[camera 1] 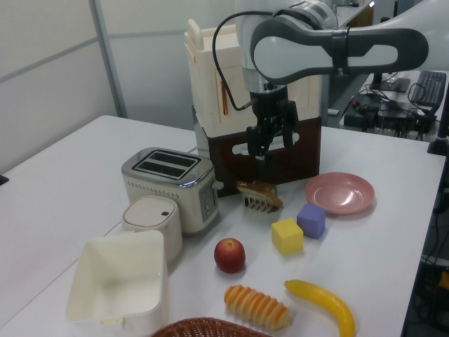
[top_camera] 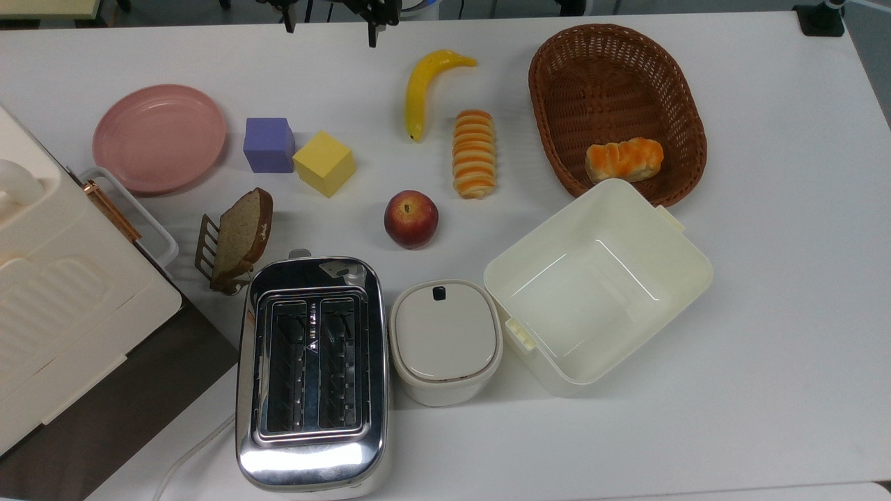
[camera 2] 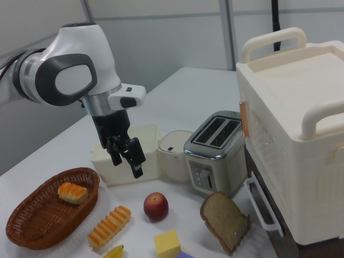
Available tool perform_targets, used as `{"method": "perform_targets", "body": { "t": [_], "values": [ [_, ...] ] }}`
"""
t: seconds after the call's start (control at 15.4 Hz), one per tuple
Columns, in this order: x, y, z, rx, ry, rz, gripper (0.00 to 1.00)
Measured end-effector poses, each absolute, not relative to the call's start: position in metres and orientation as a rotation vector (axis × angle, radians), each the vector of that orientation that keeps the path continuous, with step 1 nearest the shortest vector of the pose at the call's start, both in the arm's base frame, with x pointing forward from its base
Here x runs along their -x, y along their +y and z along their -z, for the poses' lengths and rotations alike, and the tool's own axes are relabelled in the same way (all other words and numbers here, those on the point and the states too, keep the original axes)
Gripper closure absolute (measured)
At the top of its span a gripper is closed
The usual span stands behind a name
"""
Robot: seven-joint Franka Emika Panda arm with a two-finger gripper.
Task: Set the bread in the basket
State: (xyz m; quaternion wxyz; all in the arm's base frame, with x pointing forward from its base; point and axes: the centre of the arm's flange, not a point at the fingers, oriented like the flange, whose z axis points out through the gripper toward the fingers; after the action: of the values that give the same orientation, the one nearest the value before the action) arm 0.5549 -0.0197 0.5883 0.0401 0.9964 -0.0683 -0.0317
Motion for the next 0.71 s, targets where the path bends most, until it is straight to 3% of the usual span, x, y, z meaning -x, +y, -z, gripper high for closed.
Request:
{"method": "perform_targets", "body": {
  "t": [0.71],
  "values": [
    [-0.5561, -0.0157, -0.584, -3.057, -0.158, 0.111, 0.0]
  ]
}}
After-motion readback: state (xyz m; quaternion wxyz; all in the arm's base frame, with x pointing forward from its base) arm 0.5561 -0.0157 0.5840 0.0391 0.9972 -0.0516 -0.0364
